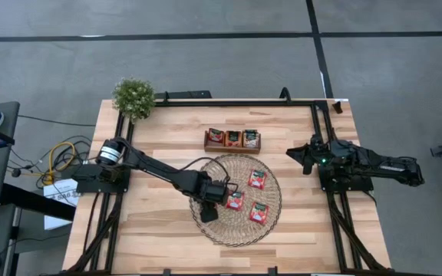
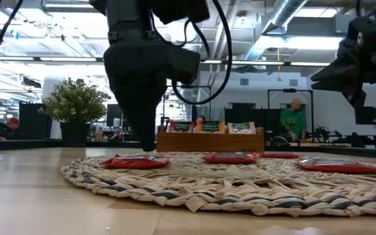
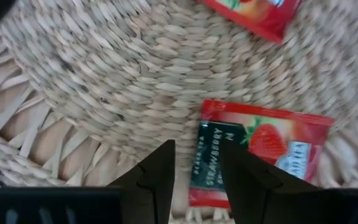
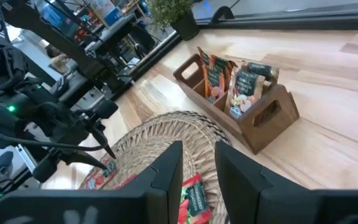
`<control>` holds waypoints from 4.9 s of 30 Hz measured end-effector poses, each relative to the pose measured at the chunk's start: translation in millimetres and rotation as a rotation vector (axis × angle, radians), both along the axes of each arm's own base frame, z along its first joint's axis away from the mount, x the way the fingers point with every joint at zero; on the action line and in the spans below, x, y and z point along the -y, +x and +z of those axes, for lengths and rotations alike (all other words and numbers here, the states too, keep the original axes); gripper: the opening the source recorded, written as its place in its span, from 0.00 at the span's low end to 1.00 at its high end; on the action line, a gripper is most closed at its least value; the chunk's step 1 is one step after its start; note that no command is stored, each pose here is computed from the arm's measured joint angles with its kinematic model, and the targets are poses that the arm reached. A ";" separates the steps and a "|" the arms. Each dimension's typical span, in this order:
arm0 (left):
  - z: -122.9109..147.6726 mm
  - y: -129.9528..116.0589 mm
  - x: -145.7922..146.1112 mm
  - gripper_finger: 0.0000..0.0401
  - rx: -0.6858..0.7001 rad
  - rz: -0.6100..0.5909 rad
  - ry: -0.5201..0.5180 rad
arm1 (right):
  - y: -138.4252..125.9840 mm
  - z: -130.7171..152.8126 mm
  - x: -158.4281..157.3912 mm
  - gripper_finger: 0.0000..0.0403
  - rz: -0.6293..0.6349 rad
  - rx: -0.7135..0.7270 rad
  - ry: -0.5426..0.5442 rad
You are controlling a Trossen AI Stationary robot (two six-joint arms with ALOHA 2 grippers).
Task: Pick & Place Tea
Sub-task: Put the red tea bag into the left section of the wooden organizer
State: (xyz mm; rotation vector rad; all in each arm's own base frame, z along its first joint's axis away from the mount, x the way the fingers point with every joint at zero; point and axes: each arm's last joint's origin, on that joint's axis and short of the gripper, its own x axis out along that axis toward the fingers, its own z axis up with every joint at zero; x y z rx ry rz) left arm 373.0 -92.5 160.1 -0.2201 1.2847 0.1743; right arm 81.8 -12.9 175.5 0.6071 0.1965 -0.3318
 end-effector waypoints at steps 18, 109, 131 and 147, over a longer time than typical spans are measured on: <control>-14.7 -0.4 0.0 0.29 -0.068 -0.037 0.023 | -0.4 -1.9 0.1 0.22 -0.004 -0.019 0.001; 29.7 38.1 -149.9 0.00 -0.201 -0.118 1.130 | -2.4 -7.4 0.3 0.22 -0.016 -0.079 0.002; 7.4 31.4 -171.4 0.00 -0.190 -0.066 1.144 | -2.1 -6.5 0.3 0.22 -0.020 -0.067 0.015; 8.3 35.2 -173.8 0.00 -0.171 -0.124 1.130 | -2.1 -6.6 0.3 0.22 -0.027 -0.062 0.033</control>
